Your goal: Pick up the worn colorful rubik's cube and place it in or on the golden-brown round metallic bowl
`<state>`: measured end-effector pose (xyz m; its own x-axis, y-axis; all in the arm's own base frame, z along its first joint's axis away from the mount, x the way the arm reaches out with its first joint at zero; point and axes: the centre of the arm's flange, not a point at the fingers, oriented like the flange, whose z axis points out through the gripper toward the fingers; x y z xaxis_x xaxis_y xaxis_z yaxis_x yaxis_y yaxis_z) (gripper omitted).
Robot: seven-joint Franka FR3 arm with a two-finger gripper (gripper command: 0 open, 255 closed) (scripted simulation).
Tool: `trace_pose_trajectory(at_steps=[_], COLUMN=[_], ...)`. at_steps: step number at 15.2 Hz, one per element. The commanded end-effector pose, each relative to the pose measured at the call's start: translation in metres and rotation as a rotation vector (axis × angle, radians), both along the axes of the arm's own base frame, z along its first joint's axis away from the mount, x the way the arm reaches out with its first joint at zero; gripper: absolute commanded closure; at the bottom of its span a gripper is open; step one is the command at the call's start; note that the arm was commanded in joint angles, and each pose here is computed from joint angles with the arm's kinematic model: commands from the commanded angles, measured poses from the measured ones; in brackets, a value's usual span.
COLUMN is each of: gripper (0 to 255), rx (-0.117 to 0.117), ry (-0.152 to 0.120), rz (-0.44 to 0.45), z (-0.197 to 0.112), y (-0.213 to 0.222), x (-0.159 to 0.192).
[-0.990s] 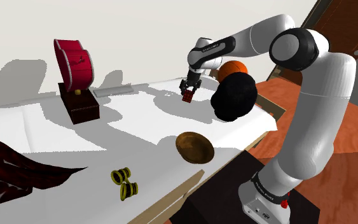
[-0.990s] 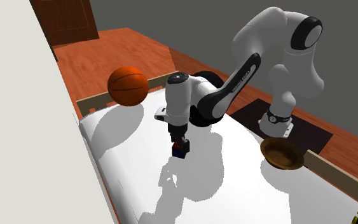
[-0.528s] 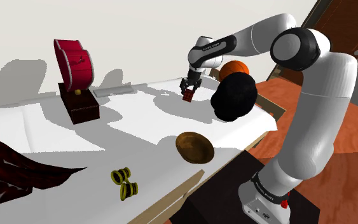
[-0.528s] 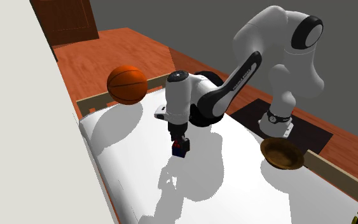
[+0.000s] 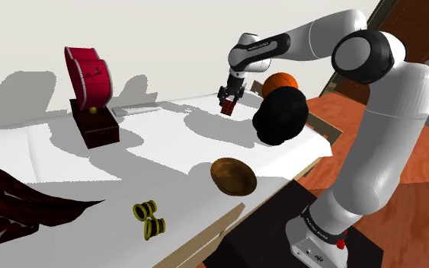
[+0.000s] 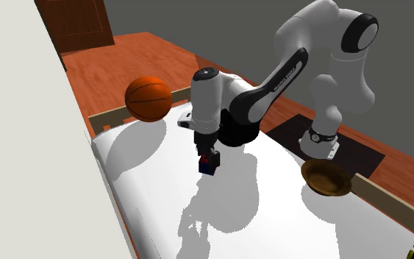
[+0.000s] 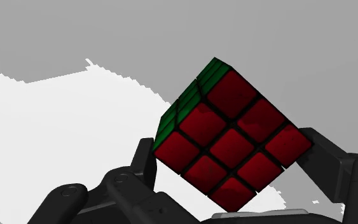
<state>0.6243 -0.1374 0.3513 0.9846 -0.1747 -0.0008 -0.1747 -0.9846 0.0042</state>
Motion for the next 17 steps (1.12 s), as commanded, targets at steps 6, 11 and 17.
trace_pose_trajectory(at_steps=[6, 11, 17], gripper=[255, 255, 255], rx=[0.0, 0.0, 0.0], ry=[0.0, 0.0, 0.0], rz=[0.0, 0.0, 0.0], z=[0.037, 0.063, 0.07], y=[0.0, 0.0, 0.044], x=[0.001, 0.001, -0.048])
